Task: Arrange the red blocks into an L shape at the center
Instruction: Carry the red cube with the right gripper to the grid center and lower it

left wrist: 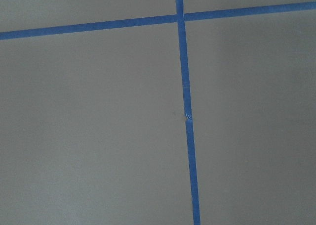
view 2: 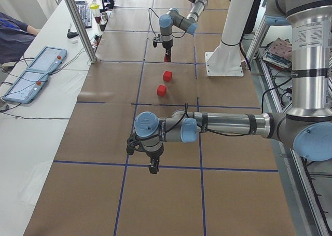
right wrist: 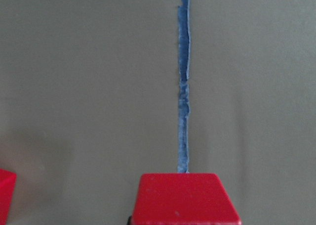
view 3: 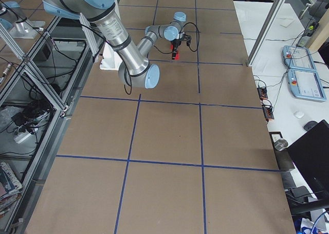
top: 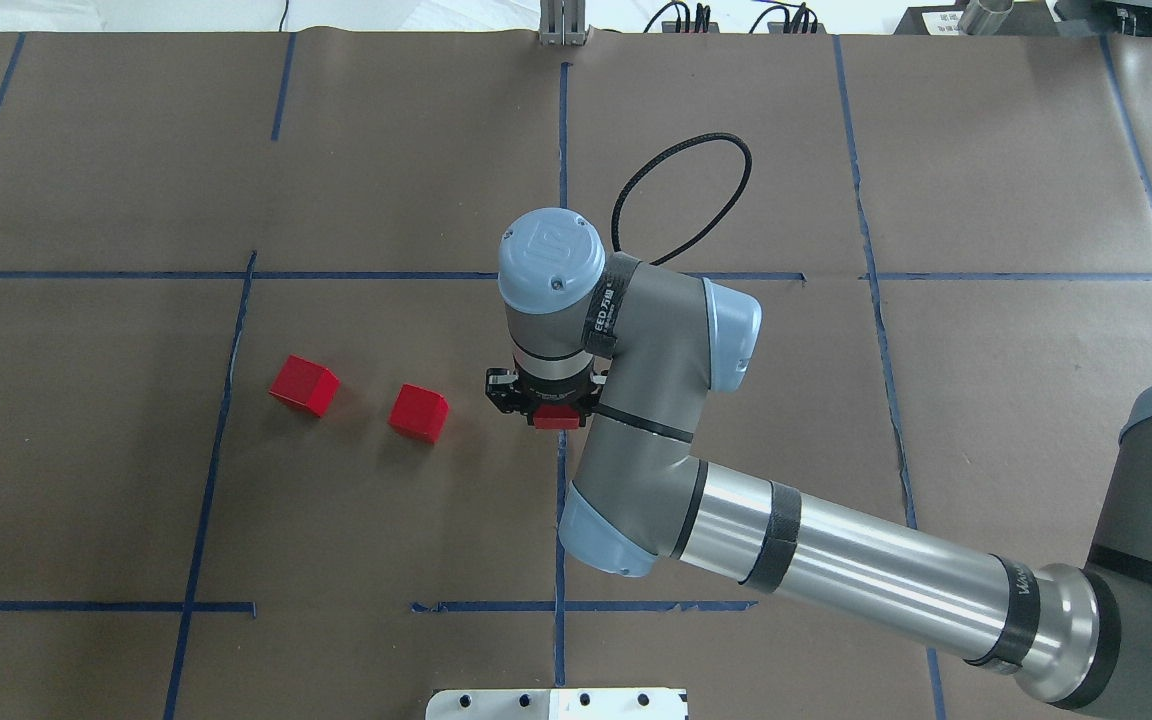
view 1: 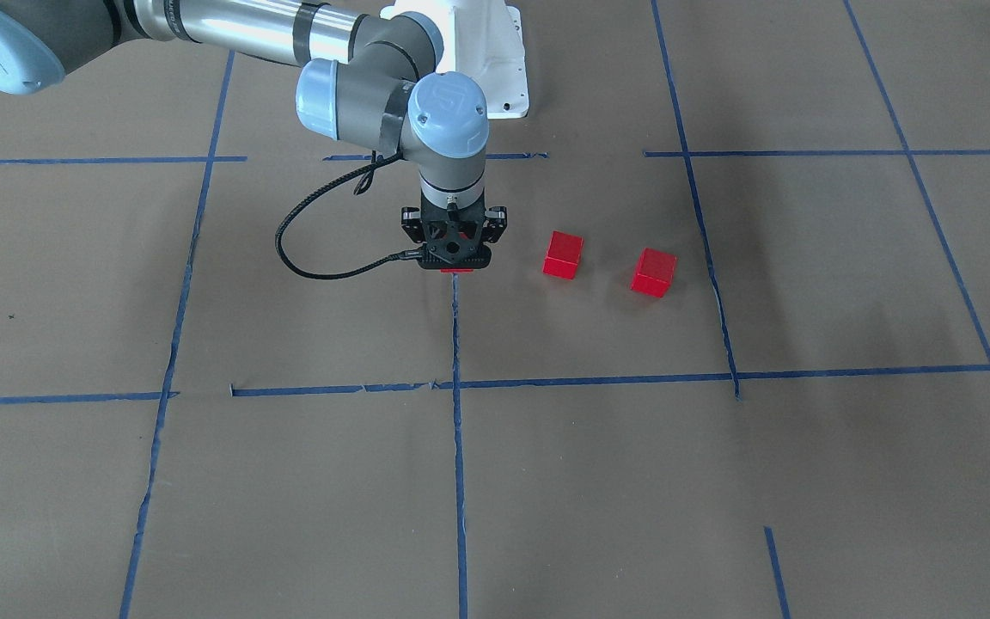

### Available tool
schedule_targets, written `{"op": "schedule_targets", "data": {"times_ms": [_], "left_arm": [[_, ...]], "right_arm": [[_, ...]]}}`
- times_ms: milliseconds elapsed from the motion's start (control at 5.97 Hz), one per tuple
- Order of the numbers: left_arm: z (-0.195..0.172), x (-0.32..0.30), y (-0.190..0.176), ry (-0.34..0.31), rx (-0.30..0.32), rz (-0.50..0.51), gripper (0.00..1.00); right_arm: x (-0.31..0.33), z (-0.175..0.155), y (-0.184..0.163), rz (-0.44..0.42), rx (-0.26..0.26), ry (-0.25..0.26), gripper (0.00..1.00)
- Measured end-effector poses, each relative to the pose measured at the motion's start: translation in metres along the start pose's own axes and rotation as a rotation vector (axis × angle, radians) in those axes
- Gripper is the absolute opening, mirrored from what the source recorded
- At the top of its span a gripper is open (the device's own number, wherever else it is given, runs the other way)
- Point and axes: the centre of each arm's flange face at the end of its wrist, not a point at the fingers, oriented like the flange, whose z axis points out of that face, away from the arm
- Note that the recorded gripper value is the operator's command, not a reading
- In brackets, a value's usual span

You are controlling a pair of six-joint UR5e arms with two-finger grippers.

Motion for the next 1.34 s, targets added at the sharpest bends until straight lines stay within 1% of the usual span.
{"op": "schedule_targets", "data": {"times_ms": [168, 335, 670, 838, 1006, 1173, 1341], "left_arm": [[0.000, 0.000, 0.000, 0.000, -0.001, 0.001, 1.00], [0.000, 0.000, 0.000, 0.000, -0.001, 0.001, 1.00], [0.001, 0.001, 0.000, 0.000, -0.002, 0.001, 1.00], [0.001, 0.000, 0.000, 0.000, -0.002, 0.001, 1.00], [0.001, 0.000, 0.000, 0.001, -0.003, 0.001, 1.00], [0.001, 0.000, 0.000, 0.001, -0.003, 0.001, 1.00], [0.001, 0.000, 0.000, 0.000, -0.003, 0.000, 1.00]], "right_arm": [[0.000, 0.008, 0.000, -0.002, -0.004, 0.005, 0.29], [0.000, 0.012, 0.000, -0.008, -0.007, 0.008, 0.56], [0.000, 0.018, 0.005, -0.014, -0.014, 0.013, 0.65], [0.000, 0.020, 0.006, -0.016, -0.016, 0.015, 0.66], [0.000, 0.021, 0.007, -0.017, -0.017, 0.016, 0.88], [0.000, 0.022, 0.007, -0.018, -0.017, 0.016, 1.00], [-0.001, 0.019, 0.008, -0.020, -0.016, 0.011, 1.00]]}}
